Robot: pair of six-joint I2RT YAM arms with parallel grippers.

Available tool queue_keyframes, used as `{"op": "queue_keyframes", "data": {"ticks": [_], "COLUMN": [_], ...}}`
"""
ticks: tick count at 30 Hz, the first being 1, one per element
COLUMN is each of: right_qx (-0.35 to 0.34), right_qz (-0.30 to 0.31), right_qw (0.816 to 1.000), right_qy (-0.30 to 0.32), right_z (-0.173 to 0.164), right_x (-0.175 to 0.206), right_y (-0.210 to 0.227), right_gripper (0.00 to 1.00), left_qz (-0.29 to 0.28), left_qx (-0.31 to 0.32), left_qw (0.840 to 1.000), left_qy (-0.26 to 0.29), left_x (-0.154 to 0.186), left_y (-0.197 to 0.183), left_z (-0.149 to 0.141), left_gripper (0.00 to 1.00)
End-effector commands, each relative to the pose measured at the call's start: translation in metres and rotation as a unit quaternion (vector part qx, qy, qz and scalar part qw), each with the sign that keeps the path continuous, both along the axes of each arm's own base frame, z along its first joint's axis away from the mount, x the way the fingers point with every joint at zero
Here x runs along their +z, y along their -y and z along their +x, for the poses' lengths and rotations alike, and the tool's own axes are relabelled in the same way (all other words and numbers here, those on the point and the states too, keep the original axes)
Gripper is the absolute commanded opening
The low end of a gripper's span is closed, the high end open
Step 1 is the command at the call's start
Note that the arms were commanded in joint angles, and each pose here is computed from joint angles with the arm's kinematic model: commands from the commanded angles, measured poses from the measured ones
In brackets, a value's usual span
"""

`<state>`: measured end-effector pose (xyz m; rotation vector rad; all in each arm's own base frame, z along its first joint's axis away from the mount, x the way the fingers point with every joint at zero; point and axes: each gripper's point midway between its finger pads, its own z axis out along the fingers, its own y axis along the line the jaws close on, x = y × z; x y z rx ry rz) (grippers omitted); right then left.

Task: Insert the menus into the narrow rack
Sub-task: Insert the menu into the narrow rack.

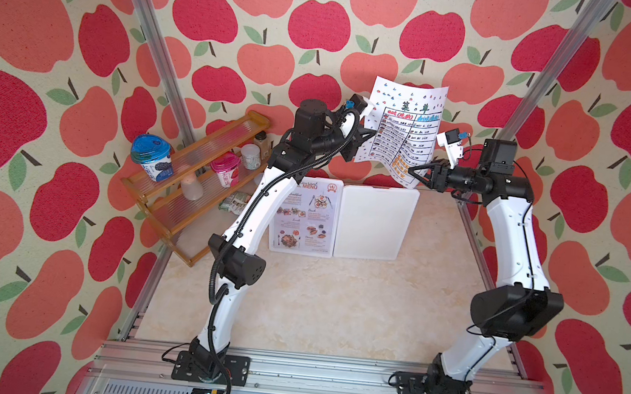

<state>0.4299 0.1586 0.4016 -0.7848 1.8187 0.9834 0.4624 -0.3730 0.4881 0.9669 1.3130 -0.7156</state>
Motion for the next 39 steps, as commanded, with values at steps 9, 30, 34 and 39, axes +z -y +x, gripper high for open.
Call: {"op": "queue_keyframes", "data": {"ticks": [9, 30, 34, 39], "right_qx": [0.014, 0.074, 0.089, 0.090], "right_qz": [0.012, 0.047, 0.060, 0.079], "right_qw": [0.999, 0.996, 0.994, 0.993], "right_qy": [0.030, 0.035, 0.022, 0.021], "right_z": [-0.013, -0.020, -0.013, 0.001], "right_x": [0.015, 0.018, 0.016, 0.014], "right_y": [-0.005, -0.041, -0.049, -0.054], "right_gripper": [0.27, 0.02, 0.00, 0.00], "left_qz": [0.014, 0.034, 0.042, 0.051], "left_qx": [0.004, -0.007, -0.002, -0.004], "left_qw": [1.000, 0.999, 0.999, 0.997], "left_qy": [0.013, -0.026, -0.033, -0.050], "left_x": [0.017, 0.008, 0.005, -0.002], "left_y": [-0.019, -0.033, -0.036, -0.038], "left_z": [-0.014, -0.025, -0.025, -0.029], "left_gripper": [0.01, 0.40, 0.42, 0.42]}}
